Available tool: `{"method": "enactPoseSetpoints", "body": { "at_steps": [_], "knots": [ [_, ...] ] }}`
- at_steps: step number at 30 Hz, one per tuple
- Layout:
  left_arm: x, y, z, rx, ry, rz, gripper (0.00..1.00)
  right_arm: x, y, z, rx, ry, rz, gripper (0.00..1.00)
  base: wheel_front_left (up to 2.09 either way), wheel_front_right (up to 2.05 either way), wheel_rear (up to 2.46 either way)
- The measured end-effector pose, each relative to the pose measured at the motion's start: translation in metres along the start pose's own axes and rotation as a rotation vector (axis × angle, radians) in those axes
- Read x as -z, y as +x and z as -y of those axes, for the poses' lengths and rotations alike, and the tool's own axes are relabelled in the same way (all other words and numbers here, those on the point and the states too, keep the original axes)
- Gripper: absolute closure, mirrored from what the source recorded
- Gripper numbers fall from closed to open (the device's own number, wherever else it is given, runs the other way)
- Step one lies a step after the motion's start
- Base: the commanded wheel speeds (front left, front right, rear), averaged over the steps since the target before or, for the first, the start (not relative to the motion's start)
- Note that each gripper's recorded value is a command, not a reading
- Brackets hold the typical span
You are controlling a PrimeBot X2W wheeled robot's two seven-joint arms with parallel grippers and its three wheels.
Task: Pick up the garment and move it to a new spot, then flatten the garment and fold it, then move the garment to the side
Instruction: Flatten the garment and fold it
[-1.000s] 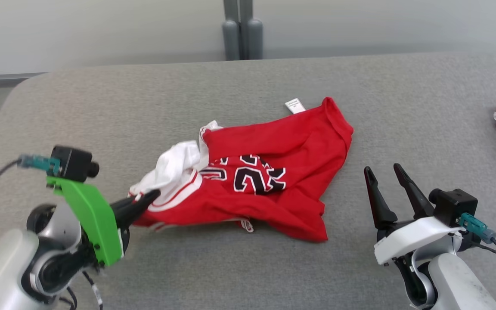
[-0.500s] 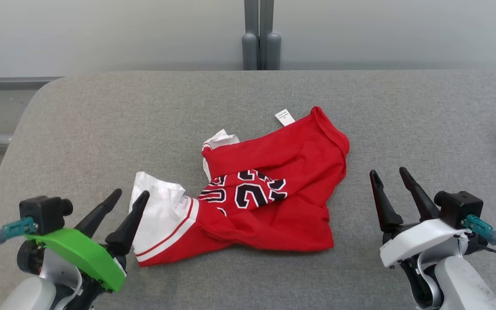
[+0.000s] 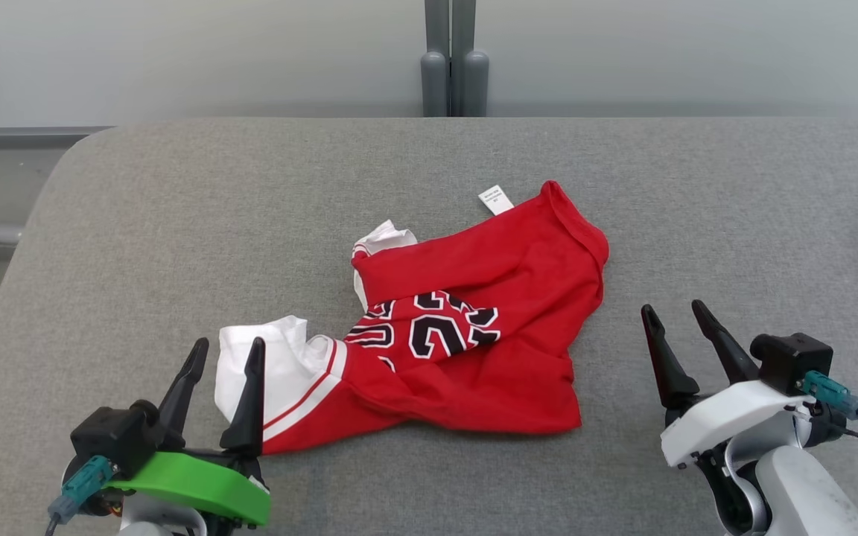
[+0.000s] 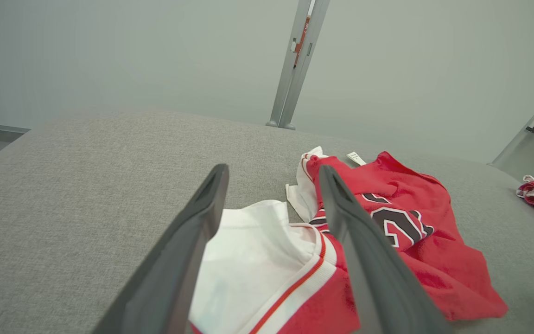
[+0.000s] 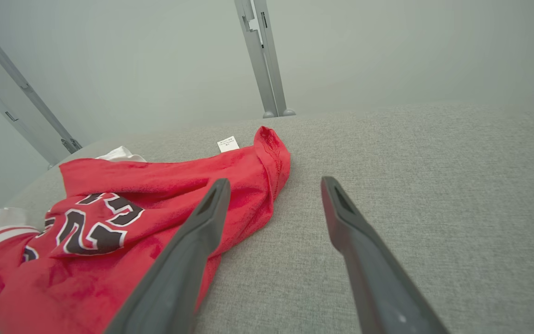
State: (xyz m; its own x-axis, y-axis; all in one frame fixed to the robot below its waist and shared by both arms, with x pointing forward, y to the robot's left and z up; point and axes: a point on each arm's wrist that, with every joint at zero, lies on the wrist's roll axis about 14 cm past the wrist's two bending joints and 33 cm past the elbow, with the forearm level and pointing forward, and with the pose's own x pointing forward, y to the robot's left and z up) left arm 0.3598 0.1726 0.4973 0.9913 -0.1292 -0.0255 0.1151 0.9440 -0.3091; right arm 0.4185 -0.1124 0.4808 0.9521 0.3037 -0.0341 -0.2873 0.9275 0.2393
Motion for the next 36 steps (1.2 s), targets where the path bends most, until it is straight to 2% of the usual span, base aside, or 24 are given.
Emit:
{"method": "enactPoseSetpoints", "body": {
  "at_steps": [12, 19, 20, 21, 22, 26, 31, 36],
  "knots": [
    [0.002, -0.005, -0.009, -0.055, 0.002, 0.024, 0.0, 0.041, 0.044, -0.006, -0.049, 0.004, -0.259, 0.0, 0.0, 0.0, 0.0],
    [0.003, -0.015, -0.026, -0.123, 0.003, 0.033, 0.0, 0.072, 0.065, -0.018, -0.066, 0.062, -0.411, 0.0, 0.0, 0.0, 0.0],
    [0.003, -0.017, -0.029, -0.134, 0.002, 0.033, 0.0, 0.075, 0.067, -0.022, -0.075, 0.069, -0.423, 0.2, 0.0, 0.0, 0.0],
    [0.002, -0.018, -0.032, -0.145, 0.004, 0.035, 0.0, 0.078, 0.069, -0.025, -0.085, 0.069, -0.431, 0.78, 0.0, 0.0, 0.0],
    [0.002, -0.02, -0.035, -0.155, 0.004, 0.037, 0.0, 0.078, 0.072, -0.028, -0.093, 0.075, -0.429, 1.0, 0.0, 0.0, 0.0],
    [0.002, -0.024, -0.04, -0.174, 0.004, 0.04, 0.0, 0.072, 0.08, -0.032, -0.113, 0.077, -0.393, 1.0, 0.0, 0.0, 0.0],
    [0.002, -0.025, -0.037, -0.172, -0.008, 0.049, 0.0, 0.026, 0.103, -0.042, -0.169, 0.026, -0.242, 1.0, 0.0, 0.0, 0.0],
    [0.006, -0.028, -0.039, -0.183, -0.01, 0.043, 0.0, 0.006, 0.122, -0.089, -0.295, -0.043, -0.204, 1.0, 0.0, 0.0, 0.0]
  ]
}}
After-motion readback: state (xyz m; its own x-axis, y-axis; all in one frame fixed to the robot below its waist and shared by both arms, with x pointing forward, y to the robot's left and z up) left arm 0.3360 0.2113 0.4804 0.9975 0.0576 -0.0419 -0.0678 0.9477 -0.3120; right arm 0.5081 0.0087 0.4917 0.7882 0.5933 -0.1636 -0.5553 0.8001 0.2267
